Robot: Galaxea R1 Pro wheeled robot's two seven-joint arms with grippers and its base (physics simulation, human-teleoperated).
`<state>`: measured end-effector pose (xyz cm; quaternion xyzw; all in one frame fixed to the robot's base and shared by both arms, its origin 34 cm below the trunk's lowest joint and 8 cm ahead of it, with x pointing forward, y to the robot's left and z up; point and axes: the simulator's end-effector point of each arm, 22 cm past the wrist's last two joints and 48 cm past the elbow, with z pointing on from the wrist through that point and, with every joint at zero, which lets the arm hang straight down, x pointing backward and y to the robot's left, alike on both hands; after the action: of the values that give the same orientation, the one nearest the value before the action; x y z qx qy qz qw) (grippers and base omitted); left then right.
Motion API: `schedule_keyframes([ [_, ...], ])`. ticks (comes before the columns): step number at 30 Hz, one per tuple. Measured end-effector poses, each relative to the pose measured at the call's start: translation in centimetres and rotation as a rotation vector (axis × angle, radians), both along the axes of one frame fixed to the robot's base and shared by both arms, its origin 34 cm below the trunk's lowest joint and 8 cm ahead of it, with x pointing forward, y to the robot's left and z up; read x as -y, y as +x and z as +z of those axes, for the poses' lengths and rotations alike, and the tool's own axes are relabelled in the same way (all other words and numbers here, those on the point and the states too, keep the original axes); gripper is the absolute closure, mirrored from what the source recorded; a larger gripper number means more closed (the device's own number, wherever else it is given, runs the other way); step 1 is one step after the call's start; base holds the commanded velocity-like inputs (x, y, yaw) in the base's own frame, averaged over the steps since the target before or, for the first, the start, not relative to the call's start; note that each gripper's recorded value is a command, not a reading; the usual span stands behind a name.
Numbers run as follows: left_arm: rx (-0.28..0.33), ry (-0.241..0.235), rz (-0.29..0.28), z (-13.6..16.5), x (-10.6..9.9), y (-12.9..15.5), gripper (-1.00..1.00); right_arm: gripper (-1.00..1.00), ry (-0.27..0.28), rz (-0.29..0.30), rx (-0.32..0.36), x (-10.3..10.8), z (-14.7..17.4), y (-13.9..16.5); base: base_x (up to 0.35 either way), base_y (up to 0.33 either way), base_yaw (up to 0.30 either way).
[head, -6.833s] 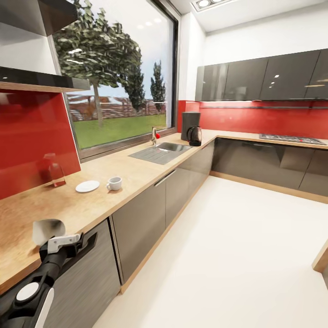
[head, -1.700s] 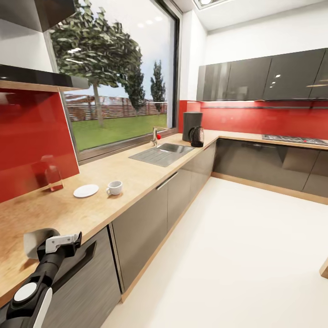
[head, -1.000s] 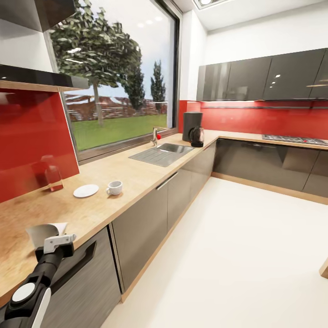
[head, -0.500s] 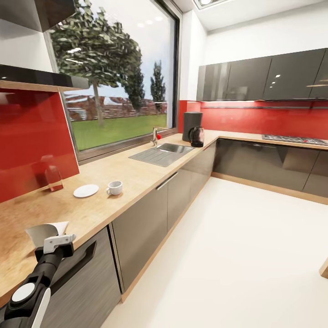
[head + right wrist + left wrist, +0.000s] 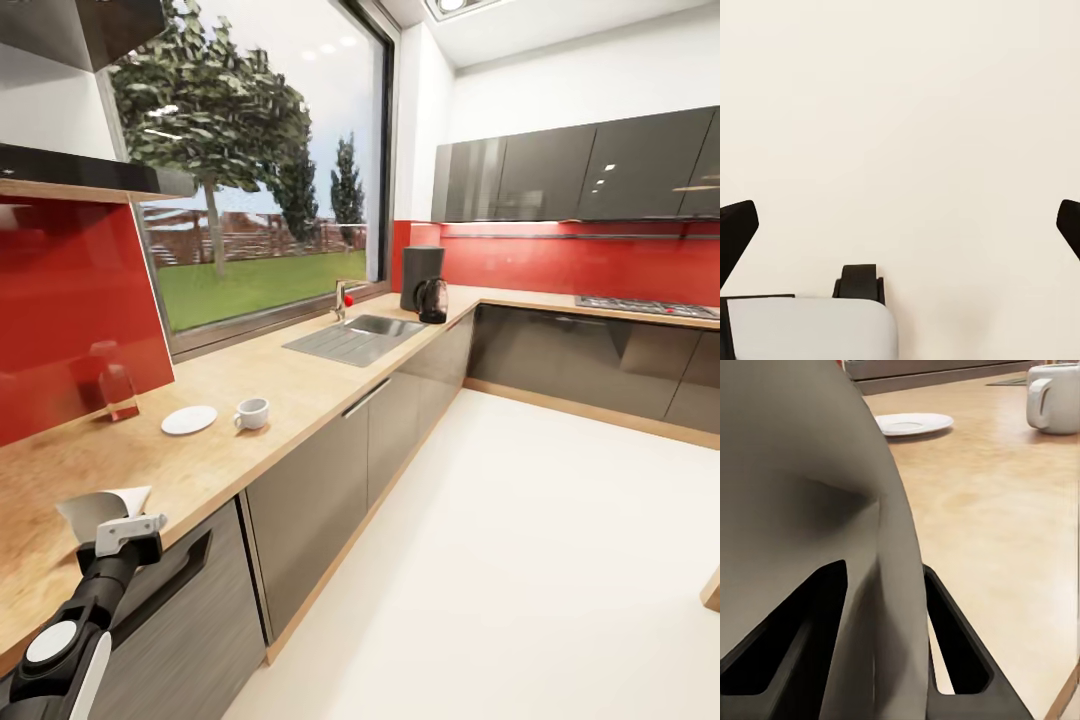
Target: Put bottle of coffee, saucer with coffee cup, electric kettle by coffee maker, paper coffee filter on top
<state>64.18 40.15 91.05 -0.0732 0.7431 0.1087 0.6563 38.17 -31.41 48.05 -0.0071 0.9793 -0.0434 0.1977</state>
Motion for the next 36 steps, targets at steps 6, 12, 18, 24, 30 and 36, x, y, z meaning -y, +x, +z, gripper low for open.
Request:
schedule_keyframes([
  [6, -0.001, 0.0, 0.0, 1.0, 0.0, 0.0, 1.0, -1.0, 0.0, 0.0, 0.0, 0.0, 1.0, 0.0, 0.0, 0.0, 0.0],
  [12, -0.001, 0.0, 0.0, 1.9, 0.0, 0.0, 1.0, -1.0, 0.0, 0.0, 0.0, 0.0, 2.0, 0.0, 0.0, 0.0, 0.0],
  [18, -0.001, 0.0, 0.0, 2.9, 0.0, 0.1, 1.0, -1.0, 0.0, 0.0, -0.001, 0.0, 2.9, 0.0, 0.0, 0.0, 0.0],
  [24, 0.0, 0.0, 0.0, 3.9, 0.0, 0.0, 1.0, -1.0, 0.0, 0.0, -0.001, 0.0, 3.9, 0.0, 0.0, 0.0, 0.0],
  [30, 0.0, 0.0, 0.0, 4.8, 0.0, 0.0, 1.0, -1.0, 0.001, 0.0, -0.001, 0.0, 4.8, 0.0, 0.0, 0.0, 0.0],
  [36, -0.001, 0.0, 0.0, 5.7, 0.0, 0.0, 1.0, -1.0, 0.002, 0.0, 0.0, -0.2, 5.7, 0.0, 0.0, 0.0, 0.0],
])
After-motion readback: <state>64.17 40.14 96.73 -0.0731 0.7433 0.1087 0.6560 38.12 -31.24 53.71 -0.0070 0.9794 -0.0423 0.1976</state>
